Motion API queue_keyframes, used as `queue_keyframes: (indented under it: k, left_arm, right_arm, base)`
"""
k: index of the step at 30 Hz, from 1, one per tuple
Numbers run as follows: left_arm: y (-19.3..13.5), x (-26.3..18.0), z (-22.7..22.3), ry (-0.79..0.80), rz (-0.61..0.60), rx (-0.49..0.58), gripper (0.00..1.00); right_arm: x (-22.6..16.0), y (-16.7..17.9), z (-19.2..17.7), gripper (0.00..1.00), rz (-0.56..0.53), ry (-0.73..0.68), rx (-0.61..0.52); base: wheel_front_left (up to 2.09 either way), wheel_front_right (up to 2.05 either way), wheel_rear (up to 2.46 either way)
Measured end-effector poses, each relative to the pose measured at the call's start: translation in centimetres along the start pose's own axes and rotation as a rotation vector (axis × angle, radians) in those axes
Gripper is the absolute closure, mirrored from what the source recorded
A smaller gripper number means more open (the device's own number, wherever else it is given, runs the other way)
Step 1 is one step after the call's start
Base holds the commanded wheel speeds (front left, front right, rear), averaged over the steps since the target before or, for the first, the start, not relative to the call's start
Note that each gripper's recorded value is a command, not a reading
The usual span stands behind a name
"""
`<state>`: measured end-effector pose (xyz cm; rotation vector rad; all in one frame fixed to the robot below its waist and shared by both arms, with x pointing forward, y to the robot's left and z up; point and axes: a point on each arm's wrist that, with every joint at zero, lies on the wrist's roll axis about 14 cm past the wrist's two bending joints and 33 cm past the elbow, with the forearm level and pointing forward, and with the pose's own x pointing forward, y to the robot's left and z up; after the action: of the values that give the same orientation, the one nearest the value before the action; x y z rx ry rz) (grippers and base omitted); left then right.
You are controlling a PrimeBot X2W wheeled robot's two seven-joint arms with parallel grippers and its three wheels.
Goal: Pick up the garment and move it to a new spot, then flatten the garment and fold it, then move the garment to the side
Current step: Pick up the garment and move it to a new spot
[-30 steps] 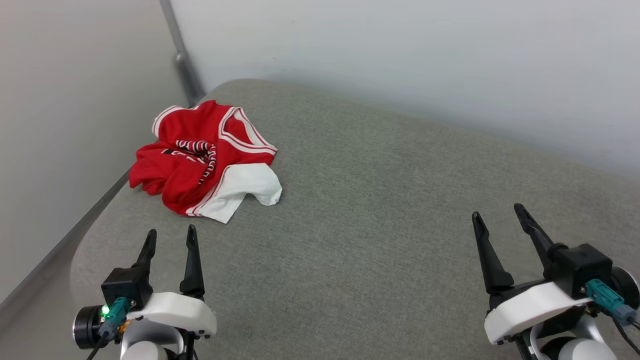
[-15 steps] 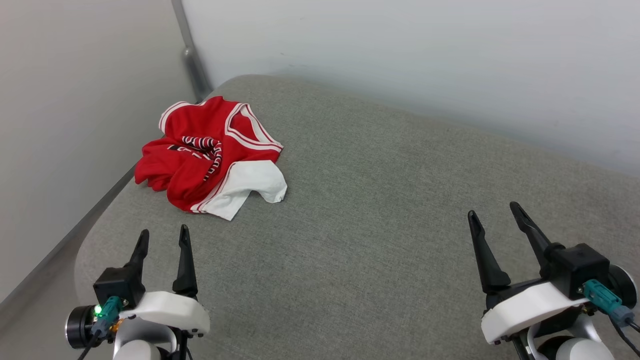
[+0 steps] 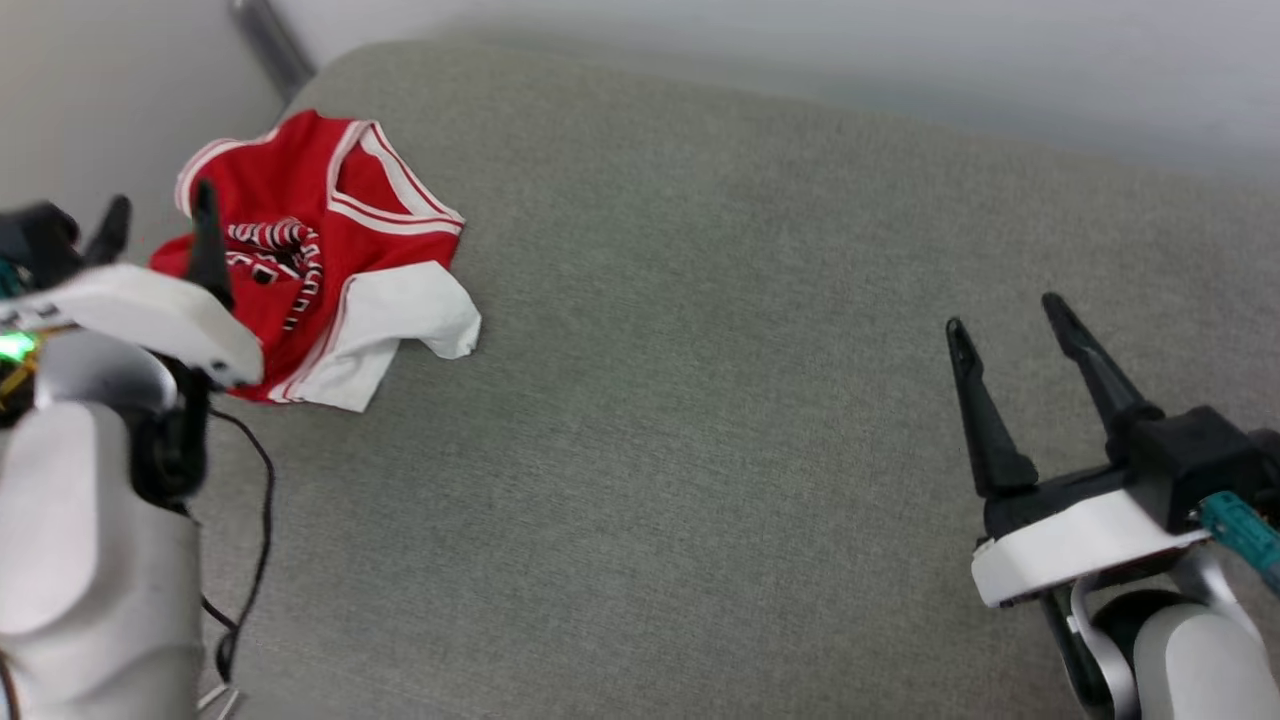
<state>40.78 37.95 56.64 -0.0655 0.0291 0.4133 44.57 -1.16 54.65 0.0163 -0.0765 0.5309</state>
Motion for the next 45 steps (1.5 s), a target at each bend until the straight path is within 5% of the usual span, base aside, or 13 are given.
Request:
queue_keyframes:
  k: [4, 11, 17, 26, 27, 28, 29, 35, 45]
  left_arm:
    - [-0.8, 4.3, -0.2, 0.109, -0.02, 0.056, 0.0]
    - [0.2, 8.8, -8.0, 0.506, 0.0, 0.155, 0.0]
    - [0.9, 8.2, -16.6, 0.86, 0.046, 0.157, 0.0]
    - [2.0, 6.5, -20.7, 1.053, 0.105, 0.095, 0.0]
    - [2.0, 6.4, -20.6, 1.052, 0.103, 0.096, 0.41]
    - [2.0, 6.5, -20.5, 1.034, 0.095, 0.105, 0.94]
    - [2.1, 6.5, -20.4, 1.018, 0.092, 0.123, 1.0]
    - [2.4, 7.6, -17.7, 0.846, 0.079, 0.19, 1.0]
    - [-0.4, 11.2, -4.3, 0.285, -0.007, 0.207, 1.0]
  right_arm:
    - [0.9, -2.2, -1.1, 0.0, -0.045, -0.007, 0.02]
    - [1.5, -6.0, -4.8, 0.0, -0.126, 0.029, 0.044]
    - [0.8, -8.7, -7.3, 0.0, -0.193, 0.07, 0.038]
    - [0.1, -9.8, -8.4, 0.0, -0.223, 0.098, 0.039]
    - [0.1, -9.8, -8.2, 0.0, -0.223, 0.094, 0.038]
    - [0.1, -9.8, -8.1, 0.0, -0.224, 0.092, 0.037]
    - [0.1, -9.9, -7.9, 0.0, -0.226, 0.09, 0.035]
    - [-0.3, -9.7, -6.7, 0.0, -0.227, 0.073, 0.032]
    - [-2.1, -8.5, -2.8, 0.0, -0.225, 0.015, 0.045]
  base:
    - [0.0, 0.0, 0.0]
    - [0.0, 0.0, 0.0]
    - [0.0, 0.0, 0.0]
    - [0.0, 0.0, 0.0]
    - [0.0, 0.0, 0.0]
    - [0.0, 0.0, 0.0]
    - [0.0, 0.0, 0.0]
    - [0.0, 0.0, 0.0]
    - [0.0, 0.0, 0.0]
